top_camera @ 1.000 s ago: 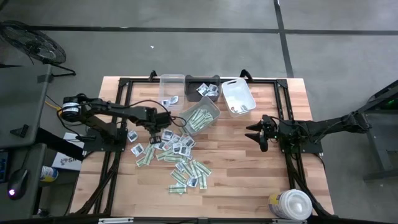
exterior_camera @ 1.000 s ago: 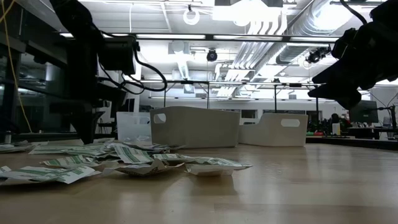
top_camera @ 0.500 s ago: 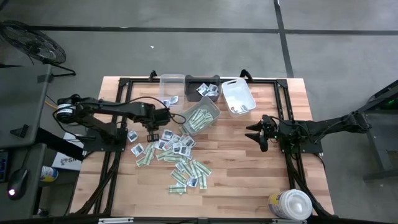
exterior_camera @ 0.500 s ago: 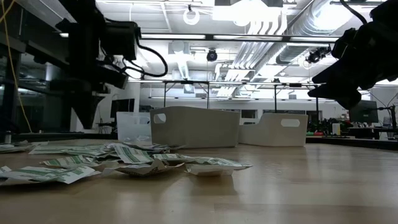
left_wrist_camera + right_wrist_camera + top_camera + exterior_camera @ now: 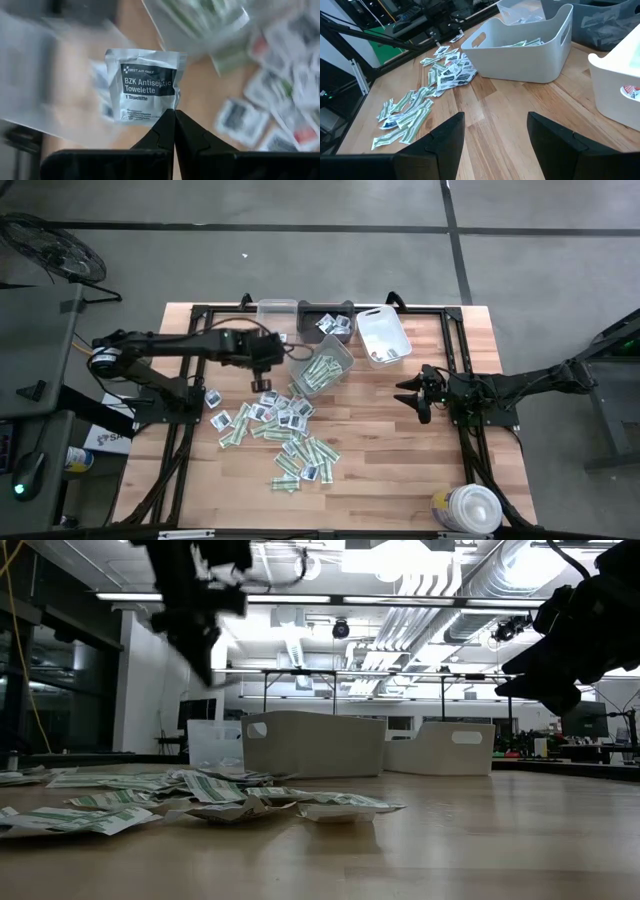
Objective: Pick & Place First Aid Supplies
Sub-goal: Put the towelette pack into the black bin
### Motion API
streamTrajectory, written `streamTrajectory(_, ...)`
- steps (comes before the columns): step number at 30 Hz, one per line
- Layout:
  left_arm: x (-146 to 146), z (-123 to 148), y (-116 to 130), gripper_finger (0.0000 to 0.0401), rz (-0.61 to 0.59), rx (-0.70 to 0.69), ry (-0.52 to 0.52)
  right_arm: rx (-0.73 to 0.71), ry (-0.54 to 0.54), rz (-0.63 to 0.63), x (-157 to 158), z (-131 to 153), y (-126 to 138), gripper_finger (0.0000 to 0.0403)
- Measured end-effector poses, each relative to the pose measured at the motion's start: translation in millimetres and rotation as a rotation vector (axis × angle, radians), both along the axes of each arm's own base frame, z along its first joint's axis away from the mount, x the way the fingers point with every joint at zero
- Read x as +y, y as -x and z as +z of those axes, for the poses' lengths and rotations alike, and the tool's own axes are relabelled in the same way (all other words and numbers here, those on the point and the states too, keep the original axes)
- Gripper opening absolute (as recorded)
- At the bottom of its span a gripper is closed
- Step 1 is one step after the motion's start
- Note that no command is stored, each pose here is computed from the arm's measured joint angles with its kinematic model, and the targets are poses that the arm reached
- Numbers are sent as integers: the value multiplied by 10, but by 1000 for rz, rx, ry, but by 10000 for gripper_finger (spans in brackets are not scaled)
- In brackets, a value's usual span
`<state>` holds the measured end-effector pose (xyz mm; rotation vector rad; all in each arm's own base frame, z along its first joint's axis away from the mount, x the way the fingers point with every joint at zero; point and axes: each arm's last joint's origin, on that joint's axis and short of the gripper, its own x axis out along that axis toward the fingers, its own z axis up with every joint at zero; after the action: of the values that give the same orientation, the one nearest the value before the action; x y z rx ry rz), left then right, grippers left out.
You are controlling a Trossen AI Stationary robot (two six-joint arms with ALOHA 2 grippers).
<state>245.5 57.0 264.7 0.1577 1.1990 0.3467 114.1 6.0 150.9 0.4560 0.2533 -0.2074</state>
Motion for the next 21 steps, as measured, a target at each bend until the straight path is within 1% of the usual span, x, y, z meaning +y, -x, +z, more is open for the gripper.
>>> streamTrajectory(4,61,329,-124,0,-8,-68,-110,0,0,0,0,0,0,208)
streamTrajectory(7,175,540,-236,0,-29,-106,-157,0,0,1,1,0,0,208)
streamTrajectory(12,414,741,-499,0,-67,-122,-216,0,0,0,0,0,0,208)
streamTrajectory(16,645,773,-703,0,-103,-106,-225,0,0,0,0,-1,0,208)
streamTrajectory(21,925,631,-891,0,-118,-73,-191,1,0,-2,-1,-4,1,208)
